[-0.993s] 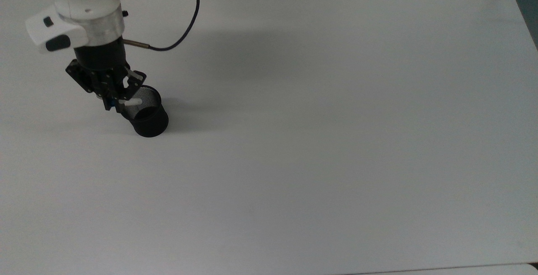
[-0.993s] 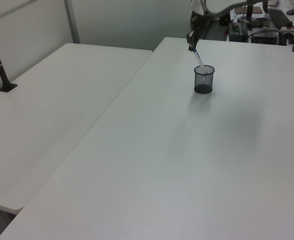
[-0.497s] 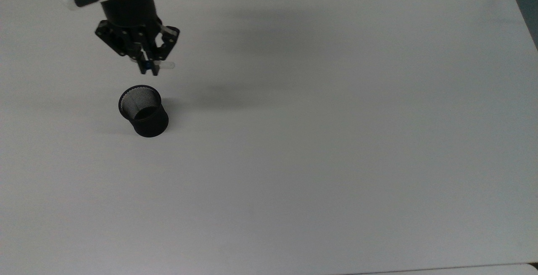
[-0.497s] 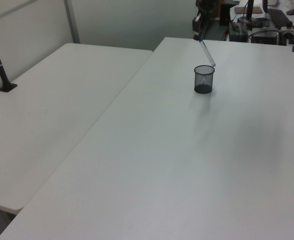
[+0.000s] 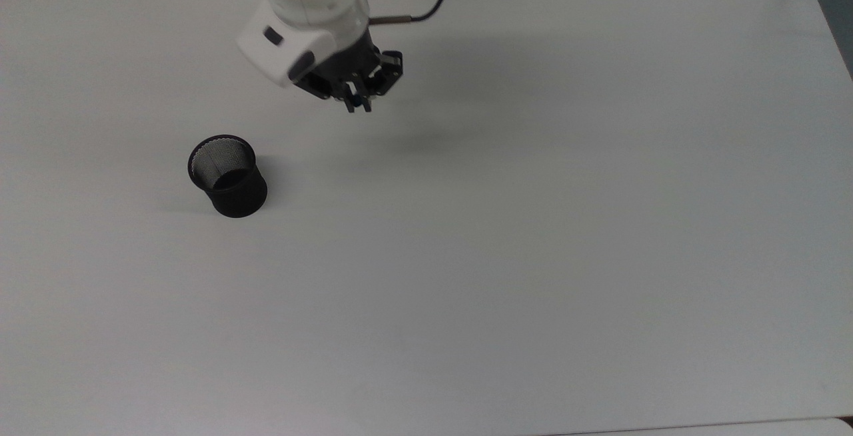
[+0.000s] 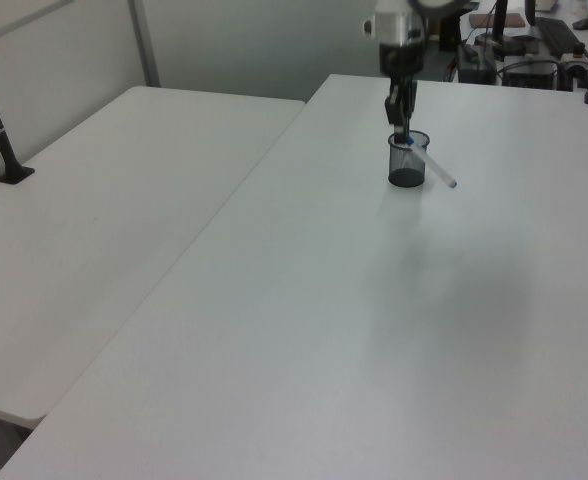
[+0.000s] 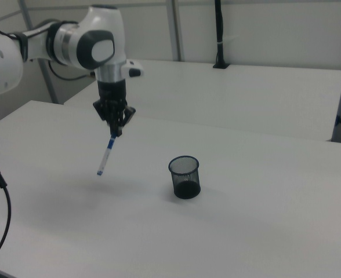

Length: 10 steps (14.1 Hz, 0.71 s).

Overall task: Remove the marker
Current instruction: 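Carry the marker away from the cup and lower it to the table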

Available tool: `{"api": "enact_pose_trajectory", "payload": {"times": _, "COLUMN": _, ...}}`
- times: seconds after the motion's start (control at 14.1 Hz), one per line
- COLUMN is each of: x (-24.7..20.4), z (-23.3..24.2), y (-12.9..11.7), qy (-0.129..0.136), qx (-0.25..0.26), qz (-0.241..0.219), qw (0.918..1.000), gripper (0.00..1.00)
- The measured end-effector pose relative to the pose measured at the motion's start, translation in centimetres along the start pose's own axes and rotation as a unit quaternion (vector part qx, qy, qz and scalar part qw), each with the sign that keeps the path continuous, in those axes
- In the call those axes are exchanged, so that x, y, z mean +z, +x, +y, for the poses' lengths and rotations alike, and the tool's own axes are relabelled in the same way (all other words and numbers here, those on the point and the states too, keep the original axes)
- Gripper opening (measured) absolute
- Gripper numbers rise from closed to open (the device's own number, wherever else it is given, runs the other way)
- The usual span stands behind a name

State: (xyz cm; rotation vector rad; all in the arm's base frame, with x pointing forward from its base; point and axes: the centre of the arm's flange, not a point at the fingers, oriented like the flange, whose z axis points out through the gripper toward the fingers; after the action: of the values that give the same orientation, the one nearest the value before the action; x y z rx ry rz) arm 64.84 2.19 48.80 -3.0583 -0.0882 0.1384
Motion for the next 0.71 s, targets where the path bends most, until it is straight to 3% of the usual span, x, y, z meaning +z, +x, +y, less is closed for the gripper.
{"api": "enact_pose_trajectory", "payload": {"times": 0.28, "x": 8.0, "z": -0.6, "y": 2.0, "qy": -0.004, "qx": -0.004, "qz": -0.063, "qw": 0.998, "gripper": 0.17}}
{"api": "enact_pose_trajectory", "payload": {"times": 0.5, "x": 10.6, "z": -0.5, "y": 2.4, "qy": -0.006, "qx": -0.004, "qz": -0.083, "qw": 0.9965, "gripper": 0.17}}
{"api": "enact_pose_trajectory", "payload": {"times": 0.71, "x": 12.7, "z": -0.3, "y": 2.7, "qy": -0.007, "qx": -0.003, "qz": -0.098, "qw": 0.9952, "gripper": 0.33}}
